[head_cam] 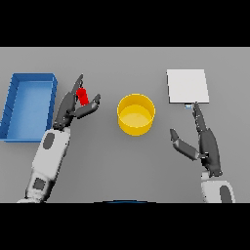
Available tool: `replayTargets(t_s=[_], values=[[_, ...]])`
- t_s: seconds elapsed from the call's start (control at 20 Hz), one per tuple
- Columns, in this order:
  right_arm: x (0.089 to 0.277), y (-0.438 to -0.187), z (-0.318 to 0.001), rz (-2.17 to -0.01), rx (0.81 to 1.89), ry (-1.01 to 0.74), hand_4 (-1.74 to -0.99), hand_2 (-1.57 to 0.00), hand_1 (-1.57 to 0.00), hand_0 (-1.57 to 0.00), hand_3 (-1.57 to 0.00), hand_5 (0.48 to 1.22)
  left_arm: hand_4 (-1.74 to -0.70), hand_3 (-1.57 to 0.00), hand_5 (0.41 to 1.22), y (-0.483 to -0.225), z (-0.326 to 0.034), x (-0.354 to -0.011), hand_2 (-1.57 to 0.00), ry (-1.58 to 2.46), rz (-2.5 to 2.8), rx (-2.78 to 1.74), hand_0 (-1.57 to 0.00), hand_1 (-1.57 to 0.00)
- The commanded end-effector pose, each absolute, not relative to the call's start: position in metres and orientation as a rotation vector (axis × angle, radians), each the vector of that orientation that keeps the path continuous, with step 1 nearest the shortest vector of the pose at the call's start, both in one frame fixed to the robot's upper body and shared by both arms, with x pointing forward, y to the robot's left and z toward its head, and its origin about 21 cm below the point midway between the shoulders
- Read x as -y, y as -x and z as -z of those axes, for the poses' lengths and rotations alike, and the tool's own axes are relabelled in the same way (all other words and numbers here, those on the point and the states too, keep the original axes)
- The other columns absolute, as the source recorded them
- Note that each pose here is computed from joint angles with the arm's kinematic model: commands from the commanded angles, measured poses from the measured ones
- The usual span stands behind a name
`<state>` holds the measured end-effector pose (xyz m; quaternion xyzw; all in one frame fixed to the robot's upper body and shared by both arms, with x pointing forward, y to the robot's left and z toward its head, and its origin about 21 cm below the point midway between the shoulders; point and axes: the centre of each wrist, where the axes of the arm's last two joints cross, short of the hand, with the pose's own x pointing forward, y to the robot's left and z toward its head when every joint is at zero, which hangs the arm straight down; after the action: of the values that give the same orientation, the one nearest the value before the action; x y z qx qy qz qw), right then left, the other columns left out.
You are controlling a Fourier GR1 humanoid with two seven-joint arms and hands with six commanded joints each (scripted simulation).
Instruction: Pick up the red beaker and tilt it to pour out 1 green nut into yellow bowl. Pick up the yellow bowl and place it on the metallic measuring scale.
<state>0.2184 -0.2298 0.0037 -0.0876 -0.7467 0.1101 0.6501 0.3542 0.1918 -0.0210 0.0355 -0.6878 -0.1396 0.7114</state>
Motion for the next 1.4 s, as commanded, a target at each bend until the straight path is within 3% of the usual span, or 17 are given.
replayTargets(t_s=[0.0,0.15,0.2,0.3,0.4,0.55,0.65,0.75,0.9,1.35], values=[[0.232,-0.218,-0.003,-0.245,1.684,0.212,-1.264,0.00,0.00,0.00,0.00,0.640,-1.32,0.00,0.692,-0.356,0.021,-0.195,0.00,-0.078,0.303,1.532,0.00,0.00],[0.236,-0.225,-0.011,-0.245,1.686,0.229,-1.261,0.00,0.00,0.00,0.00,0.641,-1.35,0.00,0.704,-0.360,0.024,-0.187,0.00,-0.060,0.274,1.539,0.00,0.00],[0.238,-0.224,-0.010,-0.243,1.679,0.226,-1.259,0.00,0.00,0.00,0.00,0.642,-1.38,-0.03,0.724,-0.364,0.020,-0.184,-0.07,-0.047,0.253,1.549,0.00,-0.03],[0.234,-0.221,-0.009,-0.255,1.695,0.222,-1.258,0.00,0.00,0.00,0.00,0.644,-1.45,-0.29,0.783,-0.365,0.025,-0.184,-0.36,-0.053,0.202,1.531,-0.29,-0.33],[0.232,-0.222,-0.007,-0.253,1.682,0.224,-1.255,0.00,0.00,0.00,0.00,0.644,-1.50,-0.72,0.941,-0.370,0.023,-0.180,-0.73,-0.076,0.199,1.521,-0.66,-0.70],[0.233,-0.221,-0.009,-0.247,1.683,0.221,-1.252,0.00,0.00,0.00,0.00,0.644,-1.60,-0.97,1.078,-0.372,0.025,-0.180,-1.14,-0.075,0.257,1.560,-1.11,-1.12],[0.235,-0.219,-0.006,-0.240,1.686,0.214,-1.254,0.00,0.00,0.00,0.00,0.644,-1.54,-1.19,1.129,-0.370,0.025,-0.174,-1.30,-0.077,0.285,1.559,-1.27,-1.29],[0.235,-0.222,-0.010,-0.237,1.681,0.219,-1.257,0.00,0.00,0.00,0.00,0.645,-1.51,-1.33,1.162,-0.369,0.025,-0.174,-1.40,-0.082,0.279,1.554,-1.38,-1.39],[0.234,-0.219,-0.008,-0.228,1.682,0.209,-1.260,0.00,0.00,0.00,0.00,0.643,-1.62,-1.45,1.140,-0.369,0.024,-0.169,-1.48,-0.067,0.225,1.568,-1.47,-1.48],[0.236,-0.220,-0.010,-0.257,1.706,0.234,-1.261,0.00,0.00,0.00,0.00,0.661,-1.72,-1.55,1.117,-0.377,-0.033,-0.170,-1.56,-0.152,0.350,1.676,-1.56,-1.56]])
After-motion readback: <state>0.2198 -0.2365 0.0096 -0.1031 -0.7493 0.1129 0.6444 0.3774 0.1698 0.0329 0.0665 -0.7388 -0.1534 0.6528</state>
